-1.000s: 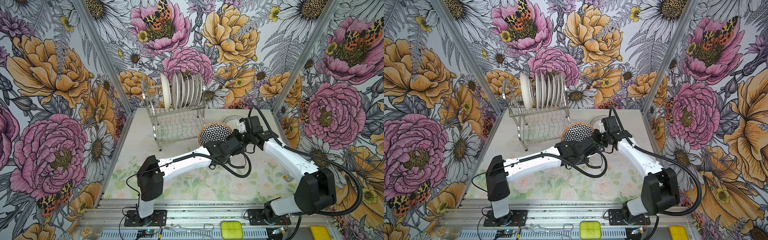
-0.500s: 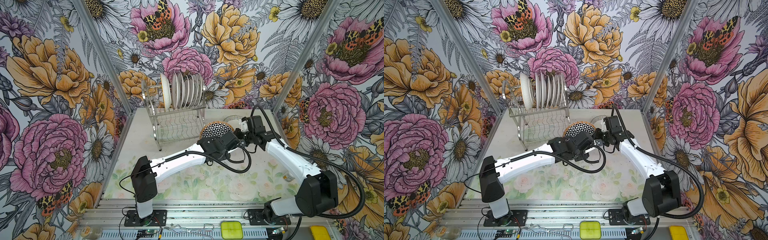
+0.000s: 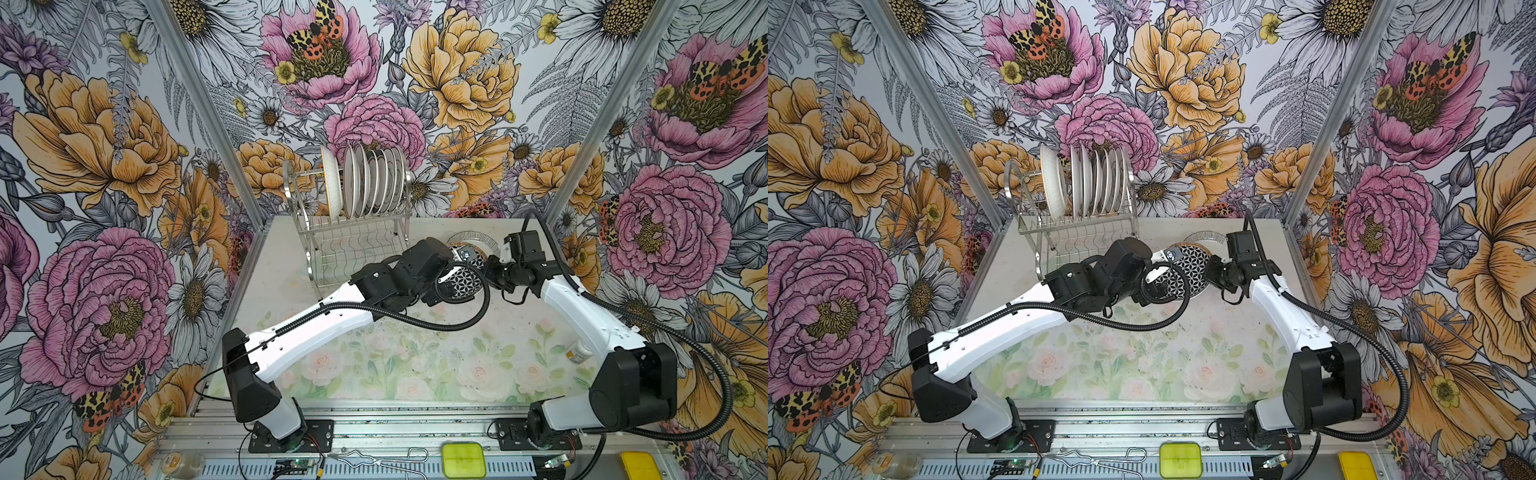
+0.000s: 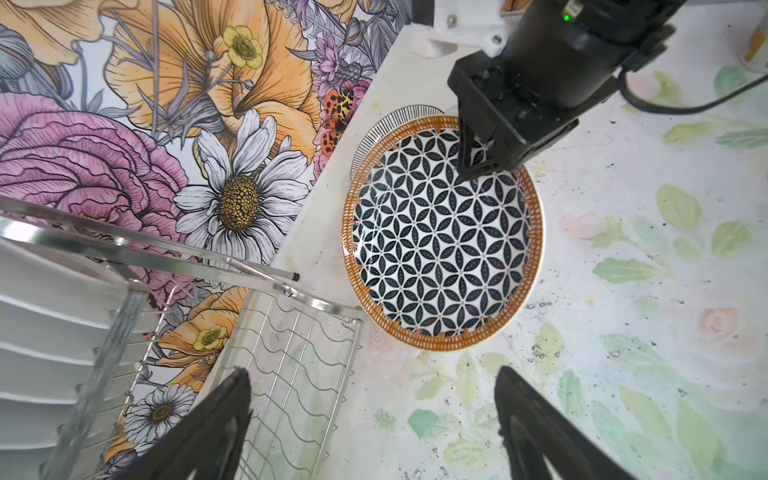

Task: Unload the plates from the dish rack
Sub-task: 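Lower the plate onto the striped plate with the right gripper while the left withdraws, then set the orange-rimmed plate flat on the striped plate with the right gripper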

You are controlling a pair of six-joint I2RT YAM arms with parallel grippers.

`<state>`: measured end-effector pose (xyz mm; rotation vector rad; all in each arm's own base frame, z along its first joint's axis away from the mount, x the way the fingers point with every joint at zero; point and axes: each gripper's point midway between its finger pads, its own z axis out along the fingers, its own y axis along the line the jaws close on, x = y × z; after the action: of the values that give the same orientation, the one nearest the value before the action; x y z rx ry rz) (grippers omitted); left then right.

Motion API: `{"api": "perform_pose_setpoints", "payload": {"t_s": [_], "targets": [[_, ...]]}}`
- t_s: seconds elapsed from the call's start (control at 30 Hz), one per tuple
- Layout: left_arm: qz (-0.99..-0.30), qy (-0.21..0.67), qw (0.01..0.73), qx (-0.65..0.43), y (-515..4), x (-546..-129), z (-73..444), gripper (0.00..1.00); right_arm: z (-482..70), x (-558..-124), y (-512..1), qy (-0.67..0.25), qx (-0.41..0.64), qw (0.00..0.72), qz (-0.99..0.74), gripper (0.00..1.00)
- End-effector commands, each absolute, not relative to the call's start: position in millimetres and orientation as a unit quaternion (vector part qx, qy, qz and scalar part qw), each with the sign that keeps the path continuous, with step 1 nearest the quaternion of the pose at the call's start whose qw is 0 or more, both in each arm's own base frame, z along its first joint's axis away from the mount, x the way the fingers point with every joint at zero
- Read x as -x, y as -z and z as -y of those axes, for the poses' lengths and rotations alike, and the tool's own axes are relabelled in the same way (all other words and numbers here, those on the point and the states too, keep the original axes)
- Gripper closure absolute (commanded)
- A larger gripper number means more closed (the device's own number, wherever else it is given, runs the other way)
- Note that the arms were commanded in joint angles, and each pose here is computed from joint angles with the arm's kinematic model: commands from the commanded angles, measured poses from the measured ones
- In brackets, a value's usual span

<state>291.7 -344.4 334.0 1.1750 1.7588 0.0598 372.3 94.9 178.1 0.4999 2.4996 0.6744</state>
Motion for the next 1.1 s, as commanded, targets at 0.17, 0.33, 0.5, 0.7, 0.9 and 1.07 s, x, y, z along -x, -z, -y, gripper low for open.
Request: {"api": "perform_pose_setpoints", "payload": {"t_s": [0.17,0.33,0.5,0.7,0.9,1.07], "targets": [[-0.759,0.02,0.541,-0.362,-370.5,-296.4,267.2,0.01,-58.3,-430.7,-228.3,-0.278,-0.207,0.338,-0.875,1.0],[-0.766,0.053,0.575,-0.284,-383.4,-294.8,226.6,0.01,-34.4,-457.2,-226.5,-0.294,-0.236,0.363,-0.852,1.0],[-0.764,0.118,0.599,-0.211,-396.2,-290.7,201.6,0.01,-13.7,-483.4,-216.5,-0.293,-0.263,0.39,-0.832,1.0],[-0.775,0.148,0.605,-0.106,-397.7,-301.6,173.8,0.01,-1.4,-510.1,-194.1,-0.311,-0.289,0.396,-0.814,1.0],[-0.774,0.198,0.599,-0.045,-394.3,-308.0,158.9,0.01,0.1,-527.4,-171.7,-0.323,-0.306,0.388,-0.807,1.0],[-0.772,0.196,0.605,-0.024,-392.6,-310.5,146.1,0.01,1.0,-533.7,-157.1,-0.326,-0.318,0.379,-0.805,1.0]]}}
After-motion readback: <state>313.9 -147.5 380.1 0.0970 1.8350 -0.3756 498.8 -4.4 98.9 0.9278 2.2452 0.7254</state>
